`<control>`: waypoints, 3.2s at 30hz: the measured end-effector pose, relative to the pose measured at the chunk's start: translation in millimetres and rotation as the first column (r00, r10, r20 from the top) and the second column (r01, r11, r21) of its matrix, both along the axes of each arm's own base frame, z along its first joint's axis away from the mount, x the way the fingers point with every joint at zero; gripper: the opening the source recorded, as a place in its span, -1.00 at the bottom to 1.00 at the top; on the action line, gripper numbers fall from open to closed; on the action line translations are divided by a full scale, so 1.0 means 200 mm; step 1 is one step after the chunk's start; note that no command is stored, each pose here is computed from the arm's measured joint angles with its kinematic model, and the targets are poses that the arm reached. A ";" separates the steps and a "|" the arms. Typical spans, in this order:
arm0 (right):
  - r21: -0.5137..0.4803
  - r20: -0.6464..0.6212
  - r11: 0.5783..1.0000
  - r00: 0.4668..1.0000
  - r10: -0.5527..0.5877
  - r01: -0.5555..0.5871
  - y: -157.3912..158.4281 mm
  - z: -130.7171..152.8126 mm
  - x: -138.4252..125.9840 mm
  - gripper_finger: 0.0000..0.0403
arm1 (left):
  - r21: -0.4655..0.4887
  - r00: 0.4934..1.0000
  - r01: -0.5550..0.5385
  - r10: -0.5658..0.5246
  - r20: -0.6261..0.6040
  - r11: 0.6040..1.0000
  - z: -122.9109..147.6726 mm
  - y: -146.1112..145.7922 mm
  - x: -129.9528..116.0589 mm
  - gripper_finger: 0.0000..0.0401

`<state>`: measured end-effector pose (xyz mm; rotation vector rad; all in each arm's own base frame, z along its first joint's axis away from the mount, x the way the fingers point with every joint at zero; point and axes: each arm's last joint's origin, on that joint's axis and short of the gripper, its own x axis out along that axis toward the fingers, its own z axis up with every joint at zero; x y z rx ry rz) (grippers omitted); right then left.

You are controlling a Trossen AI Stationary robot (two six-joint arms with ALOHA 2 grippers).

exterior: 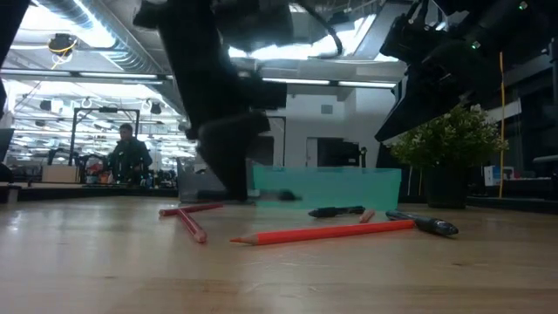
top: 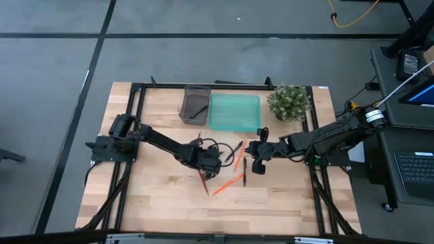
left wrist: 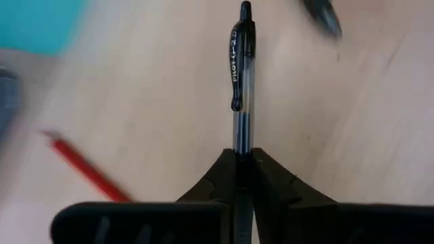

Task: Sort pens & pencils
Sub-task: Put the black pen into the black bin

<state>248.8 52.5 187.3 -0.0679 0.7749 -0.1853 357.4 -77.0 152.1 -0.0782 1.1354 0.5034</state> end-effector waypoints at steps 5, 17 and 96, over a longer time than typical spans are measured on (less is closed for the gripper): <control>0.001 -0.012 1.000 1.000 -0.006 0.006 0.00 0.00 0.00 -0.86 | 0.033 0.998 0.018 -0.020 0.052 0.999 0.09 -0.04 -0.03 -0.91; -0.004 -0.014 1.000 1.000 -0.011 0.011 0.00 -0.01 -0.01 -0.86 | 0.112 0.972 0.085 -0.107 0.209 0.990 0.34 -0.16 -0.13 -0.91; -0.128 0.100 0.988 0.993 -0.068 0.081 -0.12 0.04 0.05 -0.86 | 0.296 0.677 -0.384 0.048 0.735 0.875 0.01 0.72 -0.64 -0.91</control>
